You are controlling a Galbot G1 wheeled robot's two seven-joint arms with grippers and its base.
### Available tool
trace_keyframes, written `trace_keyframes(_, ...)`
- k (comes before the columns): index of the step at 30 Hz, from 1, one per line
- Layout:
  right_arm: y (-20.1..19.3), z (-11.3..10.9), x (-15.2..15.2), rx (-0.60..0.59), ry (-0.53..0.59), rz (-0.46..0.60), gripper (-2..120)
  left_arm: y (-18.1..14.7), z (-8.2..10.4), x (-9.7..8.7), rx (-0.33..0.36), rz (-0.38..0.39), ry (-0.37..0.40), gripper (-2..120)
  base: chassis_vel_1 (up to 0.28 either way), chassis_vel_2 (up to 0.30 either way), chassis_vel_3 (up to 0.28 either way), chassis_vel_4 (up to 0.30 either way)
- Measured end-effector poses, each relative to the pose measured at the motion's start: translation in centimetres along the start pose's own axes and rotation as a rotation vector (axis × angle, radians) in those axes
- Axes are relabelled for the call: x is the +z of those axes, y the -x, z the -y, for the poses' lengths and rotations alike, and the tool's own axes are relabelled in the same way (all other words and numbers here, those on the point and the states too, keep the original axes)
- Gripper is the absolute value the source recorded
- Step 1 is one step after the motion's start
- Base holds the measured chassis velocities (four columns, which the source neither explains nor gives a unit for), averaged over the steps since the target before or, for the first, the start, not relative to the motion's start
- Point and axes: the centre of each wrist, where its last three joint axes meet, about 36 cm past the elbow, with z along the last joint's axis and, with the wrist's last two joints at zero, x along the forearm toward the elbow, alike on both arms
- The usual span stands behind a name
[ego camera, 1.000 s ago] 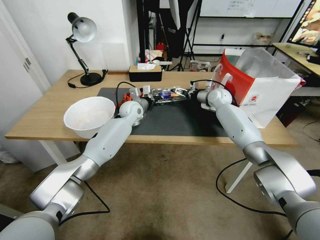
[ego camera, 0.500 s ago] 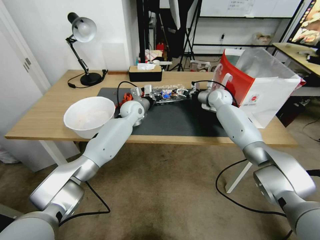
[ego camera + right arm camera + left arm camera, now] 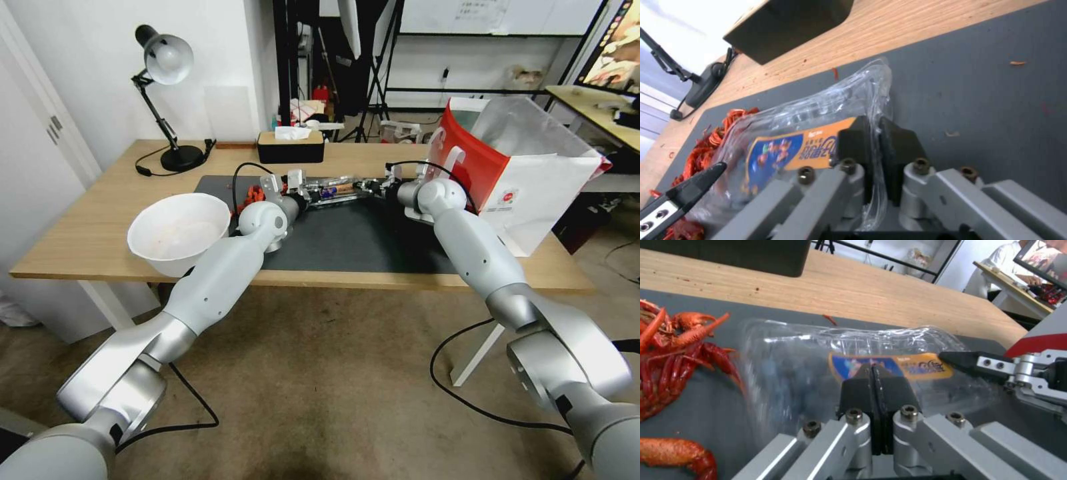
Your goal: Close the takeout container lid, then place the container into the takeout bag.
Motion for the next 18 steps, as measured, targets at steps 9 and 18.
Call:
trace_keyframes(9,-0.5,0.6,0.2,0.017,0.006,0.005,1,0.0,0.1,0.0,0.001,0.001,0.001,0,0.0,0.0,0.0,0.0)
trace_keyframes(18,-1.3,1.0,-0.2,0.028,0.016,0.022,1,-1.1,0.6,-1.2,0.046,0.035,-0.018,0,0.0,0.0,0.0,0.0)
